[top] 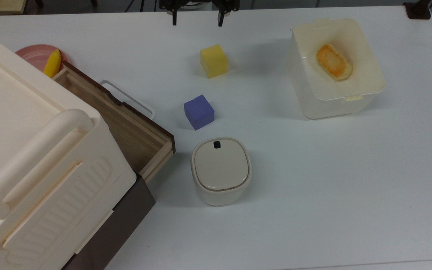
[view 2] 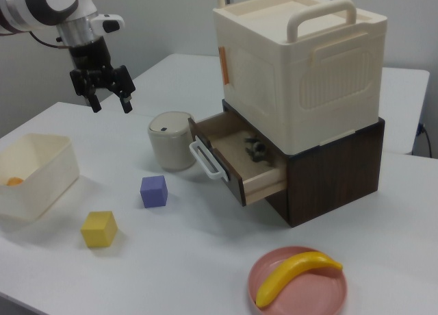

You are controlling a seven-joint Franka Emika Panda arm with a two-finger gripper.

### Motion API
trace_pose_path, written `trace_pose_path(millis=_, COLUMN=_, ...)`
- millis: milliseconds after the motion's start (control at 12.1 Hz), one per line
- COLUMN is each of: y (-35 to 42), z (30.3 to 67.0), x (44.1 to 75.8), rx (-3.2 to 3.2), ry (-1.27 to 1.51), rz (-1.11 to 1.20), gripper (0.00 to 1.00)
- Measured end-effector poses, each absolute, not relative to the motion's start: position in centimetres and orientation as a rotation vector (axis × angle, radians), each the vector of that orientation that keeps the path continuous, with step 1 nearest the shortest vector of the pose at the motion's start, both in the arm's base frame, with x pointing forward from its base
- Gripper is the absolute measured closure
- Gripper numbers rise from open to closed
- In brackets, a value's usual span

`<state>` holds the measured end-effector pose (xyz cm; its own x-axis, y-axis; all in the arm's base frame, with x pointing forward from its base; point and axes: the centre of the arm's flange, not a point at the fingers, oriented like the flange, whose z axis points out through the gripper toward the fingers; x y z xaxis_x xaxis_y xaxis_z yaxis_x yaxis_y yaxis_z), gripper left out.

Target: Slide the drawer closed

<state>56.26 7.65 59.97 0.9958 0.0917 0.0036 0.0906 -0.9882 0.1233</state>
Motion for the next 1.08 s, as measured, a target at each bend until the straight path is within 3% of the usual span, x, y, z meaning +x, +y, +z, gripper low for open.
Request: trace_pose_path(millis=1077, y=7.3, z=59.62, x=56.48, rx=3.014, ry=0.128, rz=0.004, gripper=0.0)
